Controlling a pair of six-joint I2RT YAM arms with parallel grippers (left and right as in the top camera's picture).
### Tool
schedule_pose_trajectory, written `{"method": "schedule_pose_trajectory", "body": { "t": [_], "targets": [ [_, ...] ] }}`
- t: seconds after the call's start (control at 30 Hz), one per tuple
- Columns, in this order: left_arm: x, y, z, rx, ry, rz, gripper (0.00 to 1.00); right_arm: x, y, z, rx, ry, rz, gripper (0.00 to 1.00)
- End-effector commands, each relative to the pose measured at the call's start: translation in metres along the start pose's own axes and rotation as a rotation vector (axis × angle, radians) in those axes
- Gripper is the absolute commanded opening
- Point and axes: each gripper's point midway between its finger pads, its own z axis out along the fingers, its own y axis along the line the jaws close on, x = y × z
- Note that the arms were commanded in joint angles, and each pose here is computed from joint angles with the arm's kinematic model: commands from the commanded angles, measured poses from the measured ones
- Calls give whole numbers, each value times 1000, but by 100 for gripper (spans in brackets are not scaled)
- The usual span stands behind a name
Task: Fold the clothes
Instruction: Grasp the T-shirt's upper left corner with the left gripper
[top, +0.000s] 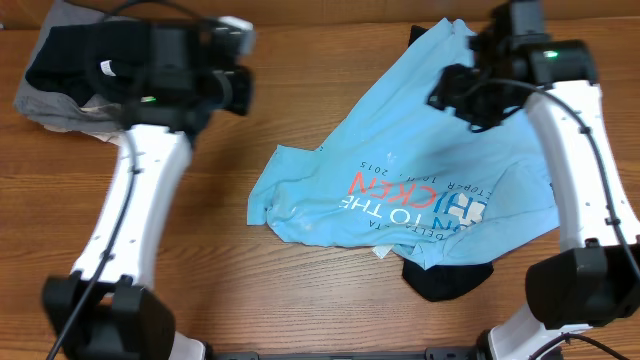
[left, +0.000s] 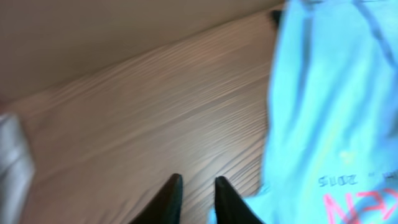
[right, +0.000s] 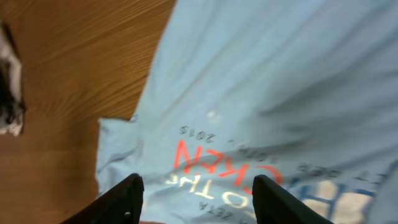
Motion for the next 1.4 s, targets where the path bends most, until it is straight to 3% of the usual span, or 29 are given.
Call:
{"method": "schedule_pose_trajectory", "body": {
  "t": [0.0,0.17,0.3,0.43,0.73,0.93,1.2,1.37],
  "targets": [
    [-1,-42,42,101,8,102,27,-11,-19,-14,9,-35,20,64],
    [5,-88,91,243,63,134,32,-18,-49,-23,34,-50,68,74],
    [11,-114,123,302,128,204,34,-20,-65,-27,69,-53,81,76],
    [30,-137,156,348,193,275,46,-20,-74,-29,103,-56,91,80],
    [66,-151,187,381,262,312,68,-20,-75,-29,110,-58,91,81],
    [81,-136,207,297,291,325,82,-20,-75,-29,109,-57,90,81],
    [113,-134,228,296,355,317,79,-20,-75,-29,109,-56,90,81],
    [109,-134,228,295,340,319,56,-20,-75,-29,109,-56,91,80]
  ]
}}
